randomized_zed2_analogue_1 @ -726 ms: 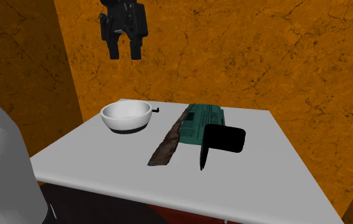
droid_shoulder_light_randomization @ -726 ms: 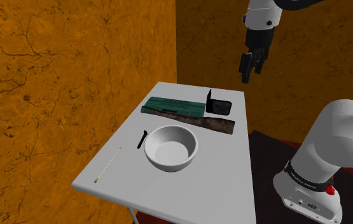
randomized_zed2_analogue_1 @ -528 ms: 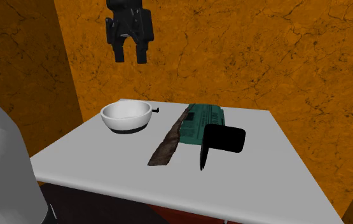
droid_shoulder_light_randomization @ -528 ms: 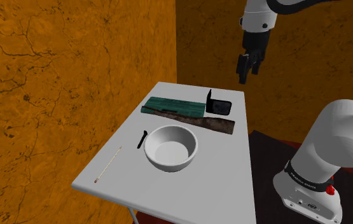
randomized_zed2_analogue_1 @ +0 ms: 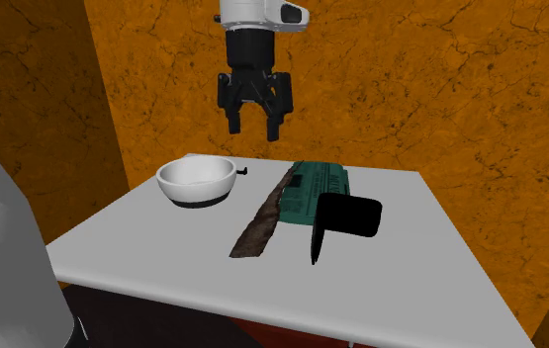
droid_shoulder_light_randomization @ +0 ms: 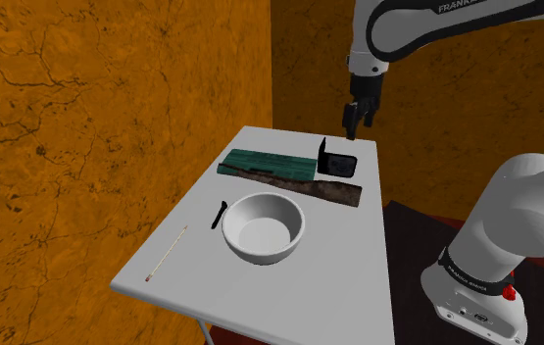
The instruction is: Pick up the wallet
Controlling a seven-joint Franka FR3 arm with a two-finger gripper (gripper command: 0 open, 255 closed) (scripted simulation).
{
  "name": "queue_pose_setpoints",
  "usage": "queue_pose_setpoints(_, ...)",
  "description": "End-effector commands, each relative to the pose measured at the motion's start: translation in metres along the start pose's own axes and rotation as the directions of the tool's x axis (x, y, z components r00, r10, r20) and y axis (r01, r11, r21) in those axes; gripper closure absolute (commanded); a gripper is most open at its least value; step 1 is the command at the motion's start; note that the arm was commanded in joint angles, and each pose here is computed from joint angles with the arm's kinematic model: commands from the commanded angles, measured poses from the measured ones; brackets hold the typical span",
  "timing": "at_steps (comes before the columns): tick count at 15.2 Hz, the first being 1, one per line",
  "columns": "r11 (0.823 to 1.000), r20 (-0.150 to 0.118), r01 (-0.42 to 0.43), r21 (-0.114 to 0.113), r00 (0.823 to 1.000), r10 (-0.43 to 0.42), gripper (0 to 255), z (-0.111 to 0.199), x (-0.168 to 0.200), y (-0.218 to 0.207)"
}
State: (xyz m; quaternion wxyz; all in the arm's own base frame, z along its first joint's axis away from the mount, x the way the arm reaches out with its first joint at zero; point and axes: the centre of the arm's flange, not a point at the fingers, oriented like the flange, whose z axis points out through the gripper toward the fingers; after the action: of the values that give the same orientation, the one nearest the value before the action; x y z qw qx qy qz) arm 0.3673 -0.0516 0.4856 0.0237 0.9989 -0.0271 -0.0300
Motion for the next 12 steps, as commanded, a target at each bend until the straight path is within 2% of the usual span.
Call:
queue_pose_setpoints(1, 1.0, -0.003, 0.007, 0.005, 1.0, -0.007, 0, 0.014, 0.02, 0.01)
queue_pose_setpoints(12, 0.998, -0.009, 0.045, 0.034, 0.999, -0.045, 0, 0.105, 0.124, 0.056)
